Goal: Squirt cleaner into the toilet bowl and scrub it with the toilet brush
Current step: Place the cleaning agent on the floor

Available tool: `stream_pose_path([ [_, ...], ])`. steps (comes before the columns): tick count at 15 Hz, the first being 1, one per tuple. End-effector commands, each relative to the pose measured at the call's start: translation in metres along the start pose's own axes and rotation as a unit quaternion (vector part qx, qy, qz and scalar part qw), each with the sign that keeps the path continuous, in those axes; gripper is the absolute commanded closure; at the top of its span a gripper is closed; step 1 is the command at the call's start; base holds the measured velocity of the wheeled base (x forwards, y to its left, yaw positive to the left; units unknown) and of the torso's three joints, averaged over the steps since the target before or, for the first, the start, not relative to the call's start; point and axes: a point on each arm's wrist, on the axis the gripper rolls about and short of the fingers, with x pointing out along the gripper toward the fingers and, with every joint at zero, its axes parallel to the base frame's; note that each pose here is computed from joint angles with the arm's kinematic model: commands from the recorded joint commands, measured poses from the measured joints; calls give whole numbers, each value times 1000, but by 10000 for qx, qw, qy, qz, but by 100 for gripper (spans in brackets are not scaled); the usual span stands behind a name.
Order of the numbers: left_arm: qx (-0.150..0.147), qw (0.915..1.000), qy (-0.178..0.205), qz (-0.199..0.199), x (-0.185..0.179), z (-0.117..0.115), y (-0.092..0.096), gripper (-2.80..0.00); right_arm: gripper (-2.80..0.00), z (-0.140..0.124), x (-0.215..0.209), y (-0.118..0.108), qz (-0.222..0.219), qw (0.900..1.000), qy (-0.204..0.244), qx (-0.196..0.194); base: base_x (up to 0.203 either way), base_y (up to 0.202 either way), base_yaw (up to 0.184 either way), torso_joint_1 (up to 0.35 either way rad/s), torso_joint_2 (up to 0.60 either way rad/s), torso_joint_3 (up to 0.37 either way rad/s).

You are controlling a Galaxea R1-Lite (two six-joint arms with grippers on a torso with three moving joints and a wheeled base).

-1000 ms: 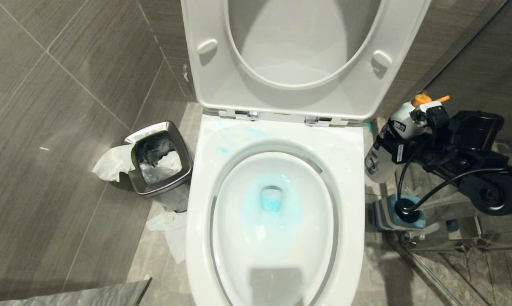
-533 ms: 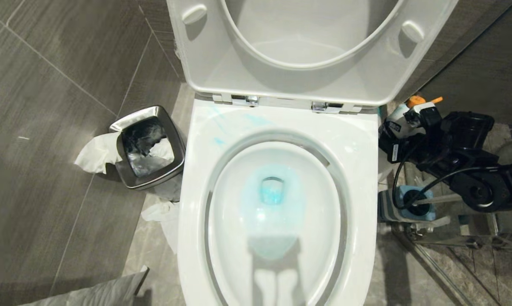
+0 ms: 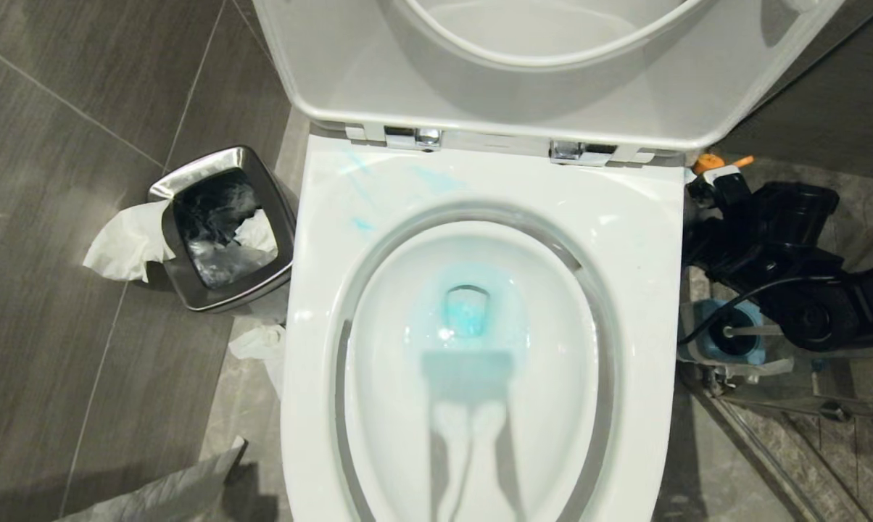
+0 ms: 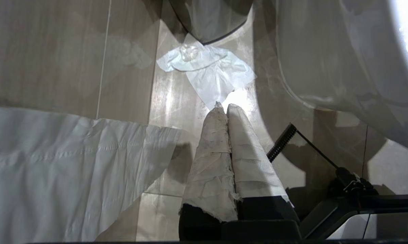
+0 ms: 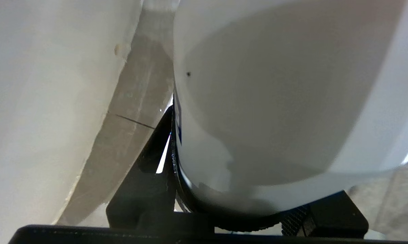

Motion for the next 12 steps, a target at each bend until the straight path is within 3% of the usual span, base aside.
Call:
stream_pose_path([
  [1, 2, 10000, 3, 4, 0, 0, 0, 0, 0, 4, 5, 0, -17, 9999, -118, -4, 0, 0, 0, 7, -2, -204],
  [5, 2, 10000, 3, 4, 0, 0, 0, 0, 0, 24, 15, 2, -14, 9987, -506, 8, 0, 0, 0, 3, 7, -195],
  [12, 2, 10000, 3, 10, 0, 0, 0, 0, 0, 36, 24, 9, 44, 9970, -777, 14, 0, 0, 0, 4, 1, -196],
])
